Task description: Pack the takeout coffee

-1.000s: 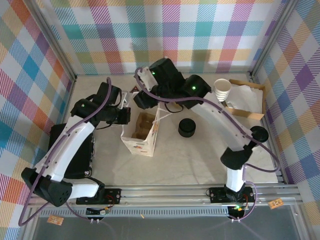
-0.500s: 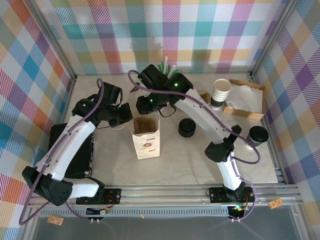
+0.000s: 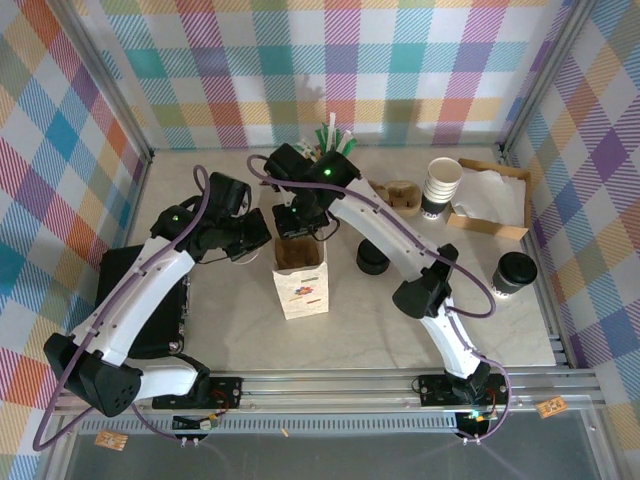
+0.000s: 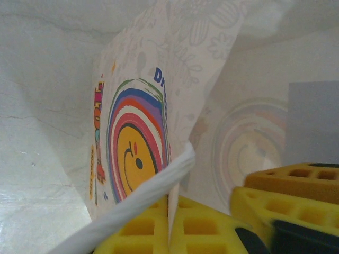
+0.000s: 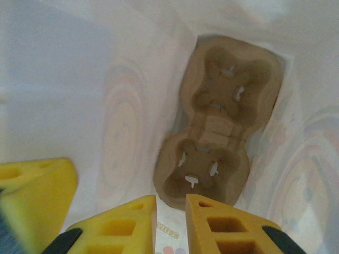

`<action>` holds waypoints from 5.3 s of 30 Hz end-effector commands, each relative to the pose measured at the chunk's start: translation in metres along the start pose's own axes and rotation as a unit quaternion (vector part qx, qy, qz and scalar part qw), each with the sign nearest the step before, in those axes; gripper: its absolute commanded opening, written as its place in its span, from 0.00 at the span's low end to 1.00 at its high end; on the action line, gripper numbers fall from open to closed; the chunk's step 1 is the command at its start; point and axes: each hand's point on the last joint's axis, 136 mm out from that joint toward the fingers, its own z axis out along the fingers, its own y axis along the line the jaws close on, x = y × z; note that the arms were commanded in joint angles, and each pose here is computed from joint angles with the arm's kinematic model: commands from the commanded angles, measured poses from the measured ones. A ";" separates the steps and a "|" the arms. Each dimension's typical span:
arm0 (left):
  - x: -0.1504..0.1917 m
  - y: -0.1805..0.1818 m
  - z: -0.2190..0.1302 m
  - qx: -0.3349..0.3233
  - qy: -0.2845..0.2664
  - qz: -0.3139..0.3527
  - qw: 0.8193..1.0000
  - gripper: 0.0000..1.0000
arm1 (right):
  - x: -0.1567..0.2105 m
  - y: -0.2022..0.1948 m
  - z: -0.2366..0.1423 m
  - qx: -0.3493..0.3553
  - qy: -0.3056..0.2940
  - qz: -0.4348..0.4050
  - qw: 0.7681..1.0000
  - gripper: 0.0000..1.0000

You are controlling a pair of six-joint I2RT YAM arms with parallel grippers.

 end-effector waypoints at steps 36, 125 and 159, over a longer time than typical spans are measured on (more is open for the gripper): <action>0.003 0.001 -0.001 -0.024 -0.047 -0.029 0.998 0.00 | 0.059 -0.007 0.056 0.016 0.161 0.008 0.987 0.08; 0.010 -0.002 -0.030 -0.007 -0.040 -0.022 0.999 0.00 | 0.123 -0.064 0.203 0.078 0.246 0.000 0.966 0.03; 0.023 0.018 -0.018 -0.049 -0.009 0.009 0.999 0.00 | 0.065 -0.027 0.108 0.030 0.144 0.003 0.989 0.21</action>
